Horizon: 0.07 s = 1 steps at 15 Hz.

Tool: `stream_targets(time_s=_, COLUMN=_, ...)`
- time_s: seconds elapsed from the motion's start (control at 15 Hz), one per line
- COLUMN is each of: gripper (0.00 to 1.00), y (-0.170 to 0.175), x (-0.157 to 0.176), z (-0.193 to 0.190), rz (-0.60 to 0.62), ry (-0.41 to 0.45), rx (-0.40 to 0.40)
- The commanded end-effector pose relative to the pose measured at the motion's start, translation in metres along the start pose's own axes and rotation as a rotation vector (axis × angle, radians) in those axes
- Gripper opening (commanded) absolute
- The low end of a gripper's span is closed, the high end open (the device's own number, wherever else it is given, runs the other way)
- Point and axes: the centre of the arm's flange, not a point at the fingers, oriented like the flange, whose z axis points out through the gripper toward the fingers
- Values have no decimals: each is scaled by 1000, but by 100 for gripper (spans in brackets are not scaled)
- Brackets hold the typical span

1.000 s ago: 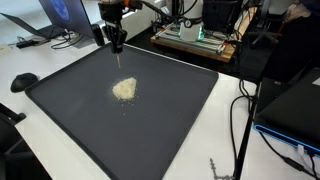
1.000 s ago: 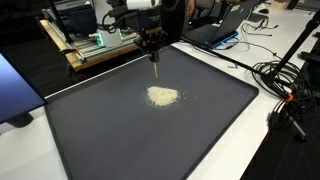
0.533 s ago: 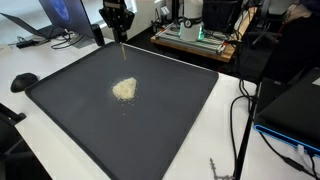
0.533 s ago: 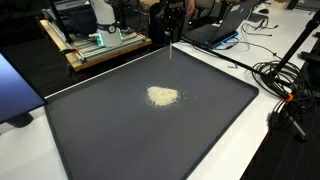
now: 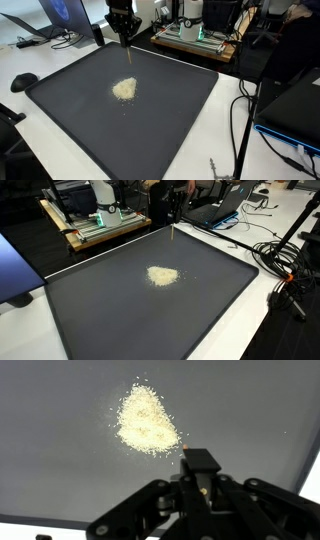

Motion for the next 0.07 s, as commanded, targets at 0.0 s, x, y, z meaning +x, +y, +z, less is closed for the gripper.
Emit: stream_targets(time_s=0.0, gripper=3, y=13, x=-12, z=4, rz=12, ry=40, rx=5)
